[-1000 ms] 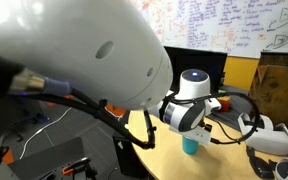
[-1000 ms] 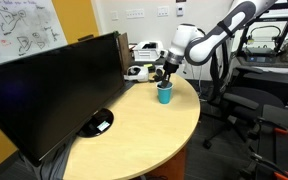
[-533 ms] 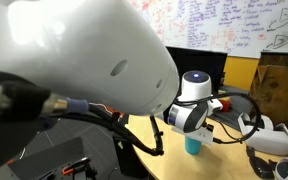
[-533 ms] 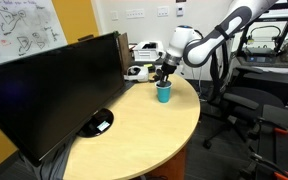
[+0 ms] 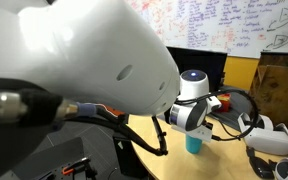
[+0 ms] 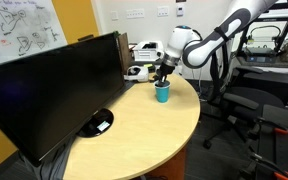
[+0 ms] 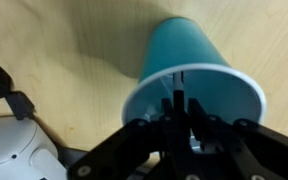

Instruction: Remove the object from the teal cup then put it on the table

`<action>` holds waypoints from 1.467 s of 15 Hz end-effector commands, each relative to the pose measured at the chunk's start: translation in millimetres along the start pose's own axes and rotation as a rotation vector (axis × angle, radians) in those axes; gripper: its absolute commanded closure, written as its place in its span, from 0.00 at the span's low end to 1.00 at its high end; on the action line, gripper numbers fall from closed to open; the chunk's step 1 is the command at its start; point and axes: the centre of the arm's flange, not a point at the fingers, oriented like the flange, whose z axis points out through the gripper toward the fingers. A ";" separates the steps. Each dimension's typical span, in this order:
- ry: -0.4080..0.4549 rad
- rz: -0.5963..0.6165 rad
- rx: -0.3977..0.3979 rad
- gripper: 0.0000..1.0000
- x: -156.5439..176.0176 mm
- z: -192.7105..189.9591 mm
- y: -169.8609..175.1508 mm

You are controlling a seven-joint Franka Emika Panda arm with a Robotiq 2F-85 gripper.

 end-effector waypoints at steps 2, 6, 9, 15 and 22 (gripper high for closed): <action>0.000 0.026 -0.047 0.95 13.4 -18.4 -16.9; 0.002 0.075 -0.076 0.95 17.6 -38.0 -27.3; 0.002 0.112 -0.098 0.95 18.6 -54.0 -34.3; 0.008 0.136 -0.149 0.95 22.9 -88.5 -50.7; 0.045 0.080 -0.212 0.95 36.5 -129.1 -69.4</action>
